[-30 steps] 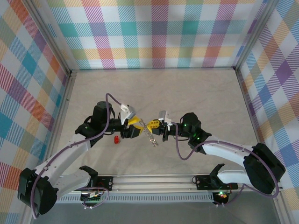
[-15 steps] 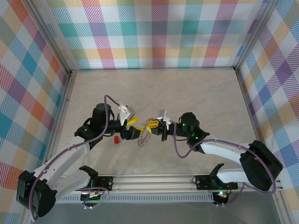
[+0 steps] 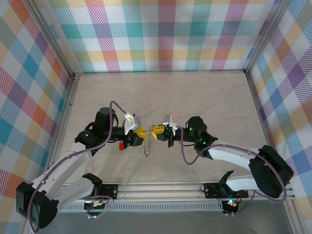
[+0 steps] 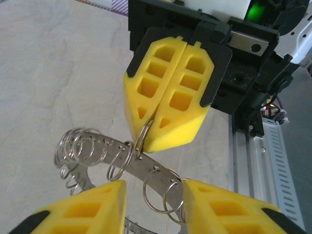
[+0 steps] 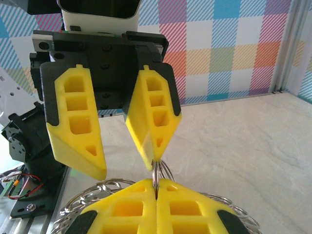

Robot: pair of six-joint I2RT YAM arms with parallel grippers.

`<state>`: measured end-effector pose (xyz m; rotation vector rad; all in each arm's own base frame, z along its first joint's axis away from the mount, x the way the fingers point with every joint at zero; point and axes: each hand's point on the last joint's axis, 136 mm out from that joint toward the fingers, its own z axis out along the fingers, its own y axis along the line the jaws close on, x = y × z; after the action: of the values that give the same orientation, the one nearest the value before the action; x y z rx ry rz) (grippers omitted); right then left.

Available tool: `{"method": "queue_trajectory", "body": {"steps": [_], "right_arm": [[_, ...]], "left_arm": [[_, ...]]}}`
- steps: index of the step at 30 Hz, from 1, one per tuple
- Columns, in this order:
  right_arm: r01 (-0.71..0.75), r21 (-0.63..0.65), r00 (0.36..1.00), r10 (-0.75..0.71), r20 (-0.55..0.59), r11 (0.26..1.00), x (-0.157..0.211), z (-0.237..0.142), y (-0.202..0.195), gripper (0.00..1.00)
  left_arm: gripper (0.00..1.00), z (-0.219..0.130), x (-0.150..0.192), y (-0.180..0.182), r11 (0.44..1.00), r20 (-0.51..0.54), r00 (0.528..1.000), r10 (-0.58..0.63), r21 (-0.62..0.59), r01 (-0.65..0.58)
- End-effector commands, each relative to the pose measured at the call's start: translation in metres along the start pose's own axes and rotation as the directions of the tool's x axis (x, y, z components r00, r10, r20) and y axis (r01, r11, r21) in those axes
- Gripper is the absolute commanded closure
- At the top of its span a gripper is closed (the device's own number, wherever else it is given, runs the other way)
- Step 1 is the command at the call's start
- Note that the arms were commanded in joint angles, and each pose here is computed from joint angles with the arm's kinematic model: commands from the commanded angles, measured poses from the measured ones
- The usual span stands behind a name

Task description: Put the keys on the keyring

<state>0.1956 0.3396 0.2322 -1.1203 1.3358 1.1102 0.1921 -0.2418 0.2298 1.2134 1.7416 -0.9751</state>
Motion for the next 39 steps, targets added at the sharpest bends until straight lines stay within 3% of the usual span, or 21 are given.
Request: {"method": "queue_trajectory", "body": {"steps": [1, 14, 19, 22, 28, 39], "right_arm": [[0.075, -0.054, 0.994, -0.070, 0.079, 0.996, -0.027, 0.002, 0.007, 1.00], [0.098, -0.173, 0.994, -0.089, 0.059, 0.980, -0.025, 0.001, 0.027, 1.00], [0.095, -0.169, 0.995, -0.087, 0.058, 0.981, -0.024, 0.001, 0.027, 1.00], [0.091, -0.156, 0.995, -0.083, 0.059, 0.984, -0.025, 0.001, 0.025, 1.00], [0.085, -0.147, 0.995, -0.077, 0.060, 0.985, -0.025, -0.001, 0.025, 1.00], [0.086, -0.151, 0.995, -0.077, 0.065, 0.985, -0.028, 0.002, 0.025, 1.00]], "left_arm": [[0.68, -0.002, -0.008, -0.010, 0.997, 0.005, 0.998, 0.064, 0.046, -0.064], [0.59, -0.006, -0.016, 0.022, 0.988, -0.010, 0.998, 0.063, -0.143, -0.064], [0.57, -0.002, -0.017, 0.017, 0.994, 0.002, 0.999, 0.050, -0.093, -0.050], [0.56, -0.004, -0.015, 0.002, 0.996, 0.017, 0.996, 0.085, -0.032, -0.084], [0.50, -0.016, -0.017, -0.016, 0.988, 0.060, 0.986, 0.157, -0.021, -0.156], [0.51, -0.006, -0.019, -0.015, 0.992, 0.063, 0.991, 0.121, 0.038, -0.123]]}}
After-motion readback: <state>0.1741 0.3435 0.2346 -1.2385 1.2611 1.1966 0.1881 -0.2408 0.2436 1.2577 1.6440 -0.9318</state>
